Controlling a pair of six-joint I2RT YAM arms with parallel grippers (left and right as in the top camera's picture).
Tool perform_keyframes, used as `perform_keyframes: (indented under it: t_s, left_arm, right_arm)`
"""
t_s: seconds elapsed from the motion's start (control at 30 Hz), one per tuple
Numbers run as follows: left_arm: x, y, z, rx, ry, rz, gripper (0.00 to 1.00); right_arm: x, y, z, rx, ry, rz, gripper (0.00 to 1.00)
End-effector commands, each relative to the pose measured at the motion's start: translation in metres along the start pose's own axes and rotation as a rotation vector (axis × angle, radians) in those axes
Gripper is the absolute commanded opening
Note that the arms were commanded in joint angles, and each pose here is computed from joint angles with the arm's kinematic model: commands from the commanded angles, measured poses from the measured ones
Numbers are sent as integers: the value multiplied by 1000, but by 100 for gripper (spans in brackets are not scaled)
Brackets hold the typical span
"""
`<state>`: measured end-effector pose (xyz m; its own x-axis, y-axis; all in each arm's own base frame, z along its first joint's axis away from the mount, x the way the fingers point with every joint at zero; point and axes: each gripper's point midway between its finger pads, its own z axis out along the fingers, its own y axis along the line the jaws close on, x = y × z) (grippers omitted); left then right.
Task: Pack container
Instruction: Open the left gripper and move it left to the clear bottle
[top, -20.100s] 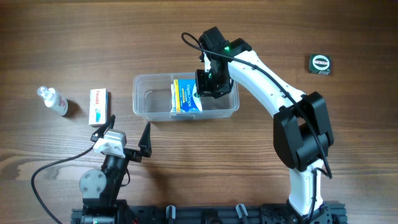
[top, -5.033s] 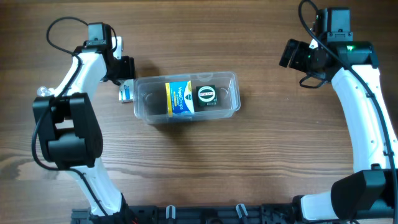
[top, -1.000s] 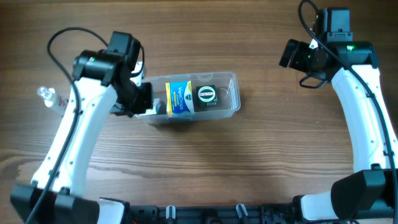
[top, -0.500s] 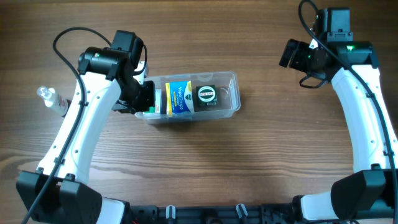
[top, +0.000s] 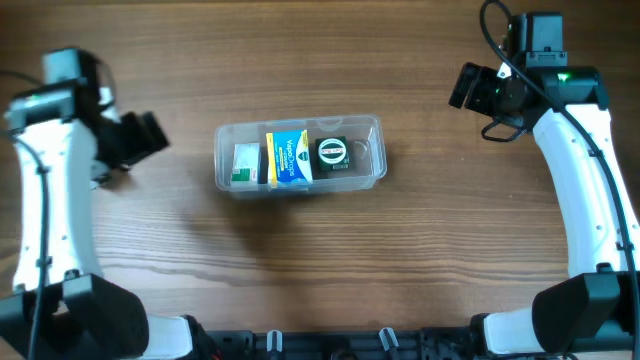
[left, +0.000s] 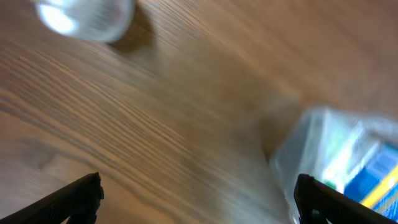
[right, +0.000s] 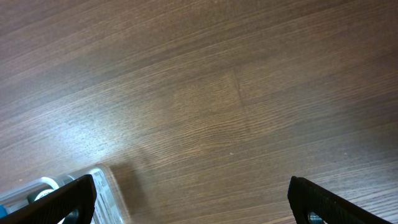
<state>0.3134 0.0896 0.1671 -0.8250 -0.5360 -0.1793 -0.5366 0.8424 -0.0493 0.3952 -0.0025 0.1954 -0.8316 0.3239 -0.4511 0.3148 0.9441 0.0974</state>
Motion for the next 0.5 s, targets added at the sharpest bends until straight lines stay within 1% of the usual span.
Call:
perform_keyframes:
  t_s: [0.0, 0.07, 0.1, 0.13, 0.17, 0.23, 0.27, 0.33, 0.47]
  left_arm:
    - [-30, 11, 2, 73, -82, -48, 100]
    - [-65, 21, -3, 67, -221, -47, 98]
    - [-74, 25, -6, 64, -259, -55, 95]
    - [-85, 34, -9, 36, -305, -73, 93]
    - [-88, 45, -9, -9, -320, -89, 91]
    - [-90, 65, -9, -92, -327, -117, 92]
    - [-89, 70, -8, -107, -320, -126, 92]
    - [-88, 76, 0, -115, -296, -140, 92]
    - [-87, 83, 36, -135, -205, -150, 92]
  right_arm:
    - [0, -2, 4, 18, 2, -13, 100]
    - [0, -2, 4, 18, 2, -13, 100]
    - [0, -2, 4, 18, 2, -13, 100]
    - [0, -2, 4, 18, 2, -13, 100]
    - [0, -2, 4, 18, 2, -13, 100]
    - [0, -2, 4, 18, 2, -13, 100]
    - [0, -2, 4, 18, 2, -13, 100]
    - [0, -2, 4, 18, 2, -13, 100]
    - [0, -2, 4, 18, 2, -13, 100]
